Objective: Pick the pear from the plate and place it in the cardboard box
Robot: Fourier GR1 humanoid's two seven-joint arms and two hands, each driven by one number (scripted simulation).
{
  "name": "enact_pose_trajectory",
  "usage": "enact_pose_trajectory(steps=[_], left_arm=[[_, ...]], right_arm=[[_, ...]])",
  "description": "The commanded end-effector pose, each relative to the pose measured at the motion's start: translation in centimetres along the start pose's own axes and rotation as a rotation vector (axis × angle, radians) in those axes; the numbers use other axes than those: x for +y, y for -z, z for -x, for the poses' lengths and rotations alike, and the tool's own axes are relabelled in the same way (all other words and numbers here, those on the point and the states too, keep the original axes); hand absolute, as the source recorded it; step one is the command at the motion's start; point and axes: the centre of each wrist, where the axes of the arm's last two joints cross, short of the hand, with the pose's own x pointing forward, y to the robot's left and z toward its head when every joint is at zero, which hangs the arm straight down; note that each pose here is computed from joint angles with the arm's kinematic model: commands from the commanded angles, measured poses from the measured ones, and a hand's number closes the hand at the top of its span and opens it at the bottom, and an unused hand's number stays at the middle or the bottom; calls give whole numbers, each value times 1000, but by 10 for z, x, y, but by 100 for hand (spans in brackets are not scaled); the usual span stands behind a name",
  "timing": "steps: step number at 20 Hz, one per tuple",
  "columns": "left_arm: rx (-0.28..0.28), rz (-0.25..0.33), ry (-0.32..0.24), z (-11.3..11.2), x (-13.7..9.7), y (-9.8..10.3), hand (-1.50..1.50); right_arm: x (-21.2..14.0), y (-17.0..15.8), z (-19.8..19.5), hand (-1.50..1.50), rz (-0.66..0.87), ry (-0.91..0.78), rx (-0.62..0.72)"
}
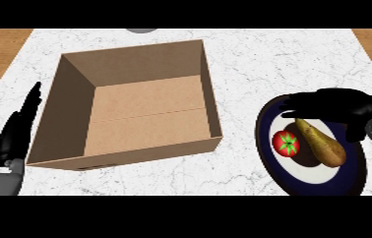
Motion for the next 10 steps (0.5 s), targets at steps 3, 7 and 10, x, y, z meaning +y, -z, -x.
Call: enact_pose_trajectory(steps=[3, 7, 10], left_arm=[[20, -8, 12, 6, 4, -3, 0], [13, 7, 6, 4, 1, 2, 0], [14, 2, -10, 4, 16, -2, 0]], right_arm=[[4, -16, -12, -150, -36, 70, -160], [15, 2, -26, -150, -42, 64, -155], [24, -7, -34, -150, -72, 37, -125]])
